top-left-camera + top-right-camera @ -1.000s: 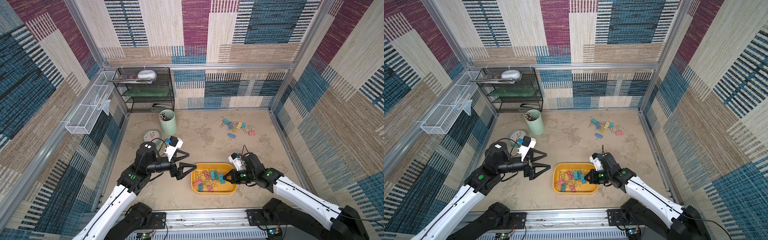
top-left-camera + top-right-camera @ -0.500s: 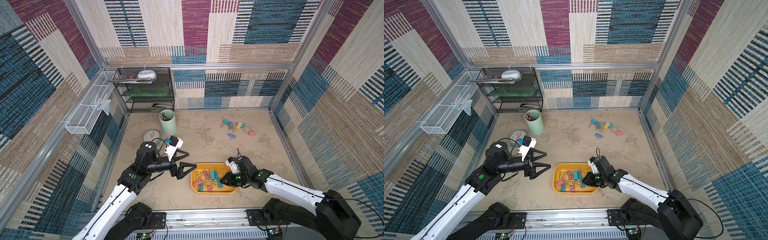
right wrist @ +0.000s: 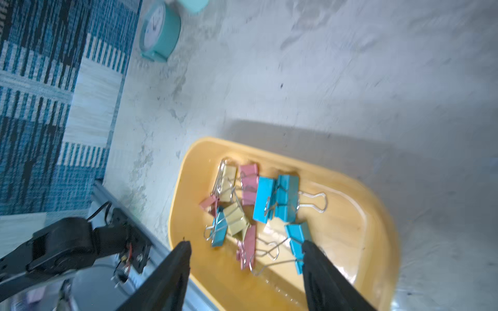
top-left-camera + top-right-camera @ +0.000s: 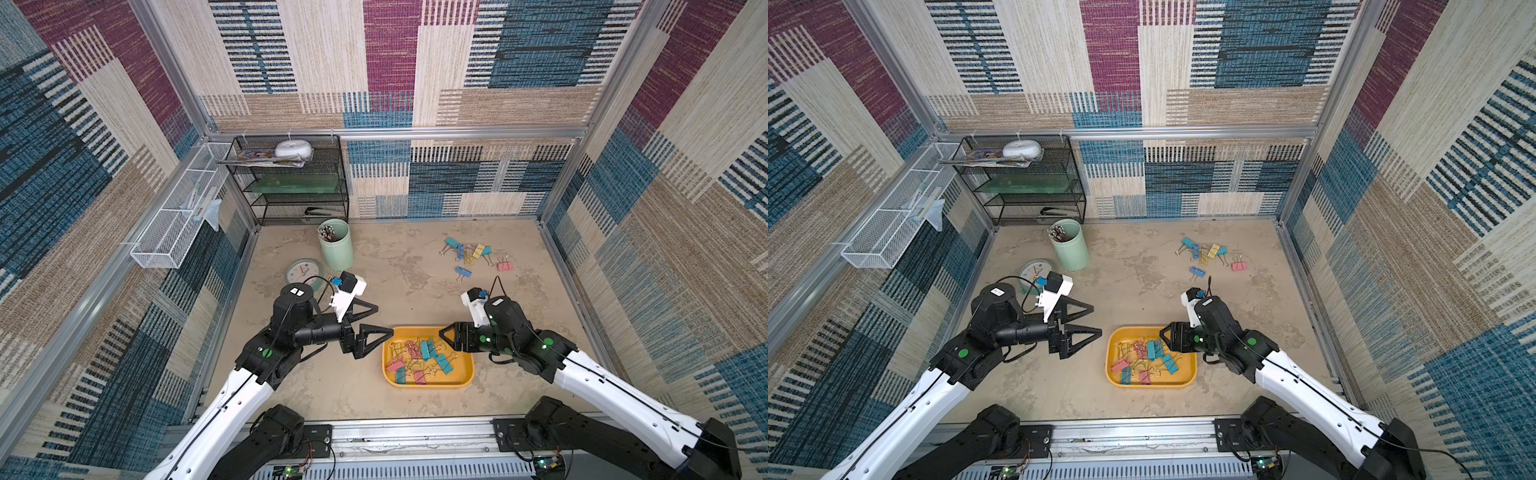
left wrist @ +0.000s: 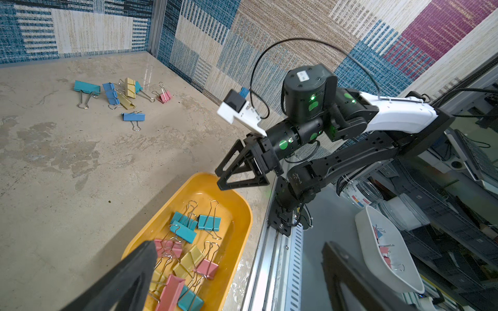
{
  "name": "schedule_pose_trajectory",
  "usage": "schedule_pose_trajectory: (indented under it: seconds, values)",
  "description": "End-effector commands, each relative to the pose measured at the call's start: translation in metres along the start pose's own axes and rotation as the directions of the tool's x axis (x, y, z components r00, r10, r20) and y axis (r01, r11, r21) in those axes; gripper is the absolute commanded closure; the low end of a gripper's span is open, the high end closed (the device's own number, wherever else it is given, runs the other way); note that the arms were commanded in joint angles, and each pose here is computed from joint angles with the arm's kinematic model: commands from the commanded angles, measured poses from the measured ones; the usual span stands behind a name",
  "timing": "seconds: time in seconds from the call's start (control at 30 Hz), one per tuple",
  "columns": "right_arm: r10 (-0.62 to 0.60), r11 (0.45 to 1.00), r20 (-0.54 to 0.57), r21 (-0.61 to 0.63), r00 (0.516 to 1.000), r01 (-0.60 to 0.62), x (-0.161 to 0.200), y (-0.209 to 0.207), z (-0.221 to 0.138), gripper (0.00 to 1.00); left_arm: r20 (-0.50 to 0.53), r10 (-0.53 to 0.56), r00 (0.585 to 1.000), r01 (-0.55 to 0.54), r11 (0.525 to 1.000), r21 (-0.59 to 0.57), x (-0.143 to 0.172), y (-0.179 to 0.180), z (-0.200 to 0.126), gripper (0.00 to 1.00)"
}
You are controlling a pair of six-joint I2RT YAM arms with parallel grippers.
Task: Put the binder clips in the storage box
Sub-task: Pick up the binder clip at the center of the board.
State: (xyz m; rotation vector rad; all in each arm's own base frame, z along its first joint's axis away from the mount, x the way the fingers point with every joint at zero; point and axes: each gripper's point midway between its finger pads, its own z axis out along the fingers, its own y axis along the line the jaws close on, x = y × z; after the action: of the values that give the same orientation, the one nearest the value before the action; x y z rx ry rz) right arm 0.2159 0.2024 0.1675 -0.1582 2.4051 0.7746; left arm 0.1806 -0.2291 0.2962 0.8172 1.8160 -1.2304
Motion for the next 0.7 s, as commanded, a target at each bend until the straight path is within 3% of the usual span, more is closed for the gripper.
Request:
schedule_pose_trajectory:
  seconds: [0.0,0.13,0.2,0.4,0.53,0.67]
  values:
    - [-0.165,0.941,0.187,0.325,0.968,0.098,-0.056,-0.039,-0.022,0.14,0.009,0.024,1.000,-0.024,1.000,0.008,-0.003,-0.002,0.000,0.00]
    - [-0.266,0.915,0.294,0.376,0.918,0.145,-0.121,-0.031,-0.015,0.06,0.003,0.015,1.000,-0.015,1.000,0.010,-0.002,-0.001,0.001,0.00]
    - [-0.254,0.905,0.268,0.406,0.929,0.130,-0.143,-0.044,0.005,0.06,0.006,0.018,1.000,-0.018,1.000,0.003,-0.002,0.000,0.001,0.01]
    - [-0.110,0.863,0.113,0.503,0.988,0.039,-0.185,-0.118,0.072,0.13,0.004,0.020,1.000,-0.020,1.000,-0.010,-0.002,0.002,0.000,0.01]
    - [-0.169,0.811,-0.028,0.564,0.985,0.155,-0.191,-0.144,0.104,0.23,0.003,0.016,1.000,-0.016,1.000,-0.008,-0.002,0.002,0.001,0.00]
    - [-0.188,0.740,-0.231,0.606,0.955,0.292,-0.171,-0.171,0.128,0.35,0.004,0.018,1.000,-0.018,1.000,-0.009,-0.002,0.001,0.000,0.00]
